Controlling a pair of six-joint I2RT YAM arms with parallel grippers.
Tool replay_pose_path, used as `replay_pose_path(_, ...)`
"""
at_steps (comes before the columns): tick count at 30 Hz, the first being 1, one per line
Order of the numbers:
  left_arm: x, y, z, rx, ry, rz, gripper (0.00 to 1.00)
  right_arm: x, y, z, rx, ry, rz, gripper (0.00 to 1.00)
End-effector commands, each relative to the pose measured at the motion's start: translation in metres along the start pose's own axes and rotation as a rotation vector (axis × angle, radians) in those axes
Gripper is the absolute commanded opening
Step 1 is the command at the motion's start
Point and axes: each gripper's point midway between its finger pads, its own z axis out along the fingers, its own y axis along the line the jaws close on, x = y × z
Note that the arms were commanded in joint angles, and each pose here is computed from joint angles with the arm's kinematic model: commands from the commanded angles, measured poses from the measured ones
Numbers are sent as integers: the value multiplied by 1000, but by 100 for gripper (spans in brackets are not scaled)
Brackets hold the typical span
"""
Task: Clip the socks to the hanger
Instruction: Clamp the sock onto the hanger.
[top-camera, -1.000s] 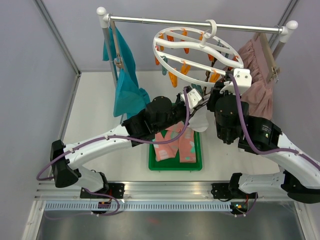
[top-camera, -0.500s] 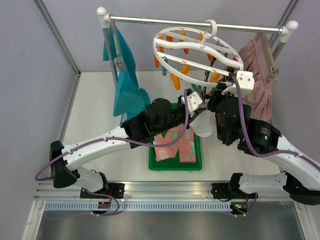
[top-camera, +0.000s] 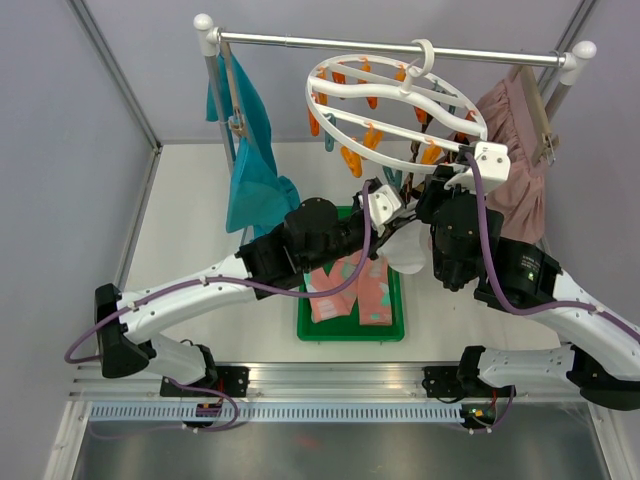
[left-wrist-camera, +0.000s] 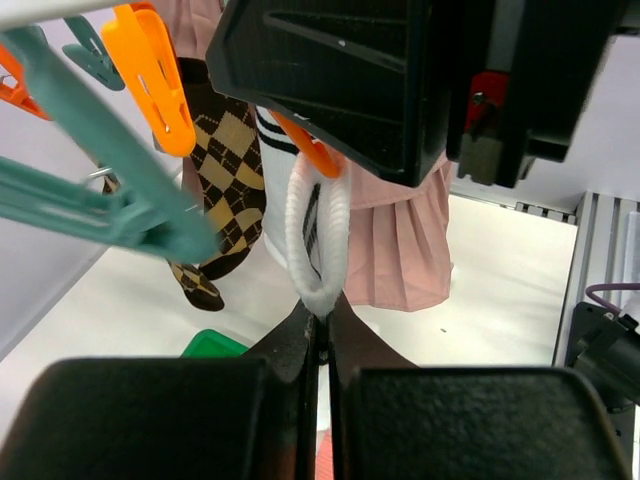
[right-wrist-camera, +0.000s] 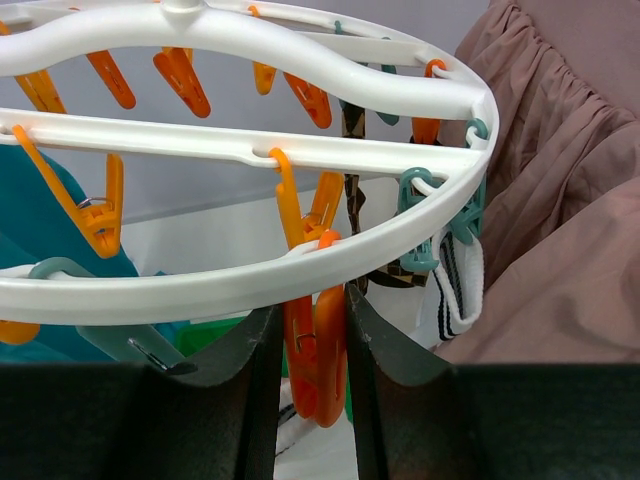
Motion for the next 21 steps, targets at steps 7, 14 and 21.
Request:
replay_pose_path(7, -18, -11, -11, 45, -48, -30, 2, -4, -8, 1, 56, -25, 12, 0)
replay_pose_path(14, -24, -16, -12, 69, -69, -43, 2, -2, -6, 2, 59, -24, 3, 0)
replay_pose_path(21, -33, -15, -14, 67, -95, -58, 2, 0, -5, 3, 57, -22, -4, 0)
